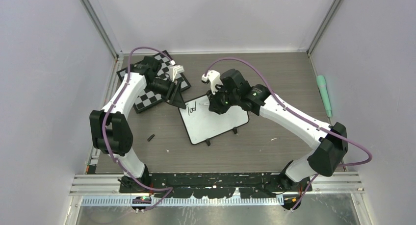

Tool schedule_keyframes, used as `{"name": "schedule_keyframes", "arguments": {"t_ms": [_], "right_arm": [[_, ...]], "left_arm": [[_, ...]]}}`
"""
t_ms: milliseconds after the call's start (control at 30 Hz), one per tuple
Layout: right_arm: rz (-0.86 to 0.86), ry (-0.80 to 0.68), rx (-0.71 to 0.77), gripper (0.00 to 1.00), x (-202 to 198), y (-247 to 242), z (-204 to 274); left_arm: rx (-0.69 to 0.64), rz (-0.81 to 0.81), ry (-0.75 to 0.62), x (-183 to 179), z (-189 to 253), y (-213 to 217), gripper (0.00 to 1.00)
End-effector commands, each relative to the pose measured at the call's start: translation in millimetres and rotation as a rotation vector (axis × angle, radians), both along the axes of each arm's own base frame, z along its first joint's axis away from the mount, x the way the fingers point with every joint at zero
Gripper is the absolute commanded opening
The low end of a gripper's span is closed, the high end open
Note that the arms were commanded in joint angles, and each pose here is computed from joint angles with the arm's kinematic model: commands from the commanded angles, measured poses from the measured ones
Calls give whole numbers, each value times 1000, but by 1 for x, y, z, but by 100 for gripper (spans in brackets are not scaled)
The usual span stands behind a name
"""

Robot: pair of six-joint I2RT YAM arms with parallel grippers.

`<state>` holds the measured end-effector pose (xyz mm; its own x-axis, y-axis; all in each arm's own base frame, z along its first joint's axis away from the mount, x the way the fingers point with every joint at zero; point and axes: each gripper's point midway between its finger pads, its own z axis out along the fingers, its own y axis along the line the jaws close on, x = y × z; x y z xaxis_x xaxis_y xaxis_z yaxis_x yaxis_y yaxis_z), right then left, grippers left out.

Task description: Write a sentence on the whiteboard

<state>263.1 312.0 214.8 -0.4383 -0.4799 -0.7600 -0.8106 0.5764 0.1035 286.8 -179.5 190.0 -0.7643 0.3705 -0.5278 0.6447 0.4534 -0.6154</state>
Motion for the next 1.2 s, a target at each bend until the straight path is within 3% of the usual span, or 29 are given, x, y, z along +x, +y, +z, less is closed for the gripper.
{"name": "schedule_keyframes", "arguments": {"t_ms": [0,333,1167], "right_arm": [[1,-25,67,0,5,13,14],[-7,-9,39,0,2,14,1],[-38,-14,13,0,11,17,-6]], "left_arm": [[-27,2,-43,1,11,-4,43],[-31,8,-33,0,8,-5,24],[-34,8,-29,-2,7,-5,5]]}}
